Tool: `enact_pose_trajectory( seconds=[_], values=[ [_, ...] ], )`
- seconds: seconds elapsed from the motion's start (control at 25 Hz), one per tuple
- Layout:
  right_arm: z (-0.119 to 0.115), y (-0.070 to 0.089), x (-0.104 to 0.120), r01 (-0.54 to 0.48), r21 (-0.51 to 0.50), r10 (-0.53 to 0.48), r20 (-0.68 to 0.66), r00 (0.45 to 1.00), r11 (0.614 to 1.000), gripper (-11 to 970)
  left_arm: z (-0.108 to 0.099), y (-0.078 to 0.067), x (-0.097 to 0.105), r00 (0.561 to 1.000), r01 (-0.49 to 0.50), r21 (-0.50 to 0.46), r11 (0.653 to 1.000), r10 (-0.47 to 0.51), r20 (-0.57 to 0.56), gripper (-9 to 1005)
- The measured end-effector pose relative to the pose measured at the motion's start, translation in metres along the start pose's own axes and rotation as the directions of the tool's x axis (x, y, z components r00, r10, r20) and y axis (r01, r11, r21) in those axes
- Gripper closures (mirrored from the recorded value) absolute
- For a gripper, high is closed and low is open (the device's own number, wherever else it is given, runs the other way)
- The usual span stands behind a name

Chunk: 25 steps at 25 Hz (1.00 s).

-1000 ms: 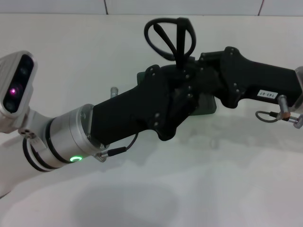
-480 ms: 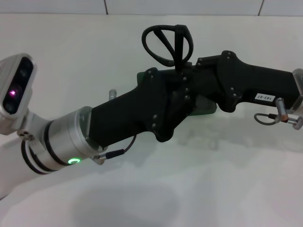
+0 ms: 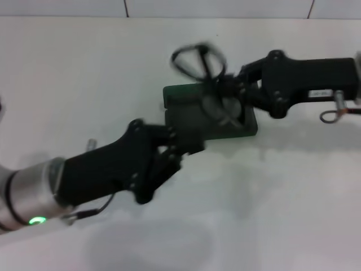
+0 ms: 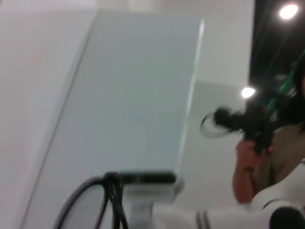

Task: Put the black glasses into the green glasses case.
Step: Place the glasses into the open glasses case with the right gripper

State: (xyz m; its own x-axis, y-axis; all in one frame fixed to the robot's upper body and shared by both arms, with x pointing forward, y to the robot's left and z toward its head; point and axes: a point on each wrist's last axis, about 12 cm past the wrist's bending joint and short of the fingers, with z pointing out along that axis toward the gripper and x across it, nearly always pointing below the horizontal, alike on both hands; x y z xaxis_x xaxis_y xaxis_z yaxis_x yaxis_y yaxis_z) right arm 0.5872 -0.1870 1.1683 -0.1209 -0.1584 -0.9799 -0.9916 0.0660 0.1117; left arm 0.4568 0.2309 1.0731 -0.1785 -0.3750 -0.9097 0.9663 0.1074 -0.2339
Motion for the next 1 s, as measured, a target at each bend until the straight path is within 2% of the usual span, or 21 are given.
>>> enact_pose_trajectory(
  seconds=[0.04,0.08,0.16,0.24,0.44,0.52,0.72,1.0],
  values=[
    [0.004,-0.002,-0.007,0.009,-0.001,-0.009,-0.079,0.997,1.0,912,-0.008,-0.001,0.002,1.0,0.012,-0.025,1.0,-0.012,-0.017,957],
    [0.011,-0.004,-0.015,0.027,0.002,-0.026,-0.193,0.981,1.0,912,-0.014,-0.003,0.004,0.999,0.021,-0.049,0.999,-0.022,-0.025,957],
    [0.023,-0.006,-0.024,0.066,0.001,-0.061,-0.339,0.939,0.998,912,-0.023,-0.007,0.007,0.999,0.031,-0.092,0.995,-0.034,-0.031,957],
    [0.042,-0.008,-0.031,0.116,-0.006,-0.104,-0.491,0.865,0.993,912,-0.027,-0.009,0.011,0.999,0.029,-0.117,0.993,-0.033,-0.032,957],
    [0.08,-0.009,-0.034,0.212,-0.045,-0.184,-0.693,0.697,0.976,912,-0.021,-0.01,0.02,0.999,0.021,-0.147,0.989,-0.027,-0.04,957],
    [0.098,-0.009,-0.035,0.274,-0.066,-0.23,-0.749,0.622,0.959,912,-0.019,-0.01,0.023,0.999,0.025,-0.152,0.988,-0.032,-0.044,957],
    [0.111,-0.008,-0.042,0.337,-0.068,-0.264,-0.769,0.582,0.939,912,-0.018,-0.011,0.026,0.998,0.031,-0.166,0.986,-0.04,-0.047,957],
    [0.106,-0.008,-0.047,0.43,-0.023,-0.28,-0.789,0.546,0.903,912,-0.019,-0.009,0.026,0.998,0.035,-0.176,0.984,-0.045,-0.054,956]
  ],
)
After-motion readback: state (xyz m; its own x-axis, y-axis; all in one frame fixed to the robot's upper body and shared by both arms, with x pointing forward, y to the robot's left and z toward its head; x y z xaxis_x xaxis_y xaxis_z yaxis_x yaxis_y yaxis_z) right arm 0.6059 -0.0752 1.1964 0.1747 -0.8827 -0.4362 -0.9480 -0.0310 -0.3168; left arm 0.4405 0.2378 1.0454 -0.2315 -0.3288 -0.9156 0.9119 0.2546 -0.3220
